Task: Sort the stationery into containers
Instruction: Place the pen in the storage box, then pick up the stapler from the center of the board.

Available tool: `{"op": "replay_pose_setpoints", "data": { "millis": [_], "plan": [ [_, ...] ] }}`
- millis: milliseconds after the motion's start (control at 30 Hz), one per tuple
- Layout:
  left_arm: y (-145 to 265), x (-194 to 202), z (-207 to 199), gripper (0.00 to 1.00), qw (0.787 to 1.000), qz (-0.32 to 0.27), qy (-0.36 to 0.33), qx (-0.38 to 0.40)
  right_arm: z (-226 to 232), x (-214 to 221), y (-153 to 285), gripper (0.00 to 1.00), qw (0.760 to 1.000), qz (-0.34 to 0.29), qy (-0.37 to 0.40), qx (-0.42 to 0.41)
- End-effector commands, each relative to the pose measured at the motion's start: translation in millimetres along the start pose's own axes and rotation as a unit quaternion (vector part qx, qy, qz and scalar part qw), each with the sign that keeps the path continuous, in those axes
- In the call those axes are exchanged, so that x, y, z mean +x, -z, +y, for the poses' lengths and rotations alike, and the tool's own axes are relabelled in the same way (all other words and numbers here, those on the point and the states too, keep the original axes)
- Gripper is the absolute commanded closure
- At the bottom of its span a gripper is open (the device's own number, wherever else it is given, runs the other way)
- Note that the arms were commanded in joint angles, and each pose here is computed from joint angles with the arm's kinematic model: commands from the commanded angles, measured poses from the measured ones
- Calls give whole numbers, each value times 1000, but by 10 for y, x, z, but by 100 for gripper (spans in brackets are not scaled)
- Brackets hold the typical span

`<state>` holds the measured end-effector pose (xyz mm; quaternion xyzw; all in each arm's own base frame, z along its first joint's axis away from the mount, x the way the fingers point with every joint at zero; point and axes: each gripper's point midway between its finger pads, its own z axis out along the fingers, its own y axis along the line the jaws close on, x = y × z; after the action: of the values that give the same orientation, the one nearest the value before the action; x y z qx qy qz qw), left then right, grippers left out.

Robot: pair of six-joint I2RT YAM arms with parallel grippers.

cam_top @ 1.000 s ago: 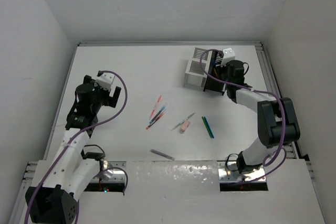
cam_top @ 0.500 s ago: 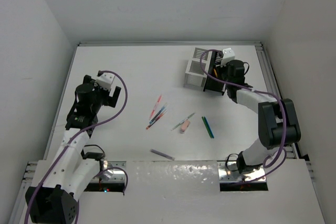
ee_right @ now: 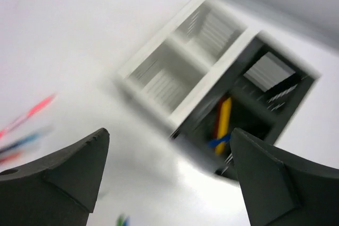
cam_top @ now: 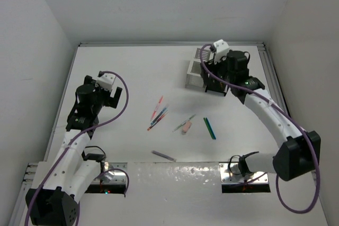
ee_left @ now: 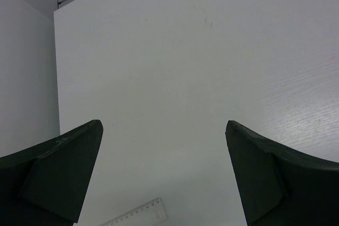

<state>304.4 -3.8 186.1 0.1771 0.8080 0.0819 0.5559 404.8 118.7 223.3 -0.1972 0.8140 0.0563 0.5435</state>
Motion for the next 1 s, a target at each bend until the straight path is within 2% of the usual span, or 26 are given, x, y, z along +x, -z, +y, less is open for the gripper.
{"op": "replay_pose_setpoints", "data": {
  "millis": [0, 33, 67, 233, 433, 633, 767, 800, 833, 900, 967],
  "plan": [
    [45, -257, 64, 0, 999, -46, 12, -7, 538, 1085, 348, 6, 977, 204, -25, -50],
    [57, -267, 55, 0, 999, -48, 13, -4, 647, 1403, 466, 6, 965, 255, -35, -43],
    [57, -270, 46, 0, 999, -49, 14, -2, 650, 1558, 521, 6, 959, 278, -49, -32],
    [63, -258, 0, 0, 998, -51, 19, 8, 999, 2132, 740, 5, 930, 356, -78, -49],
    [90, -240, -42, 0, 998, -55, 22, 14, 1088, 2312, 768, 3, 920, 379, -84, -52],
    [125, -194, -41, 0, 998, -50, 24, 10, 1126, 2358, 773, 3, 919, 374, -116, -42],
    [129, -193, -40, 0, 998, -51, 24, 9, 1168, 2143, 687, 11, 922, 346, -175, -16],
    [128, -198, -41, 0, 998, -51, 24, 10, 1203, 2027, 629, 23, 926, 325, -191, -16],
    [129, -209, -41, 0, 998, -53, 24, 10, 1260, 1904, 601, 30, 926, 304, -225, -9],
    [123, -212, -36, 0, 998, -53, 26, 9, 1374, 1710, 519, 44, 934, 259, -246, -8],
    [124, -228, -37, 0, 998, -56, 27, 10, 1504, 1595, 503, 42, 931, 234, -279, 1]
  ]
}}
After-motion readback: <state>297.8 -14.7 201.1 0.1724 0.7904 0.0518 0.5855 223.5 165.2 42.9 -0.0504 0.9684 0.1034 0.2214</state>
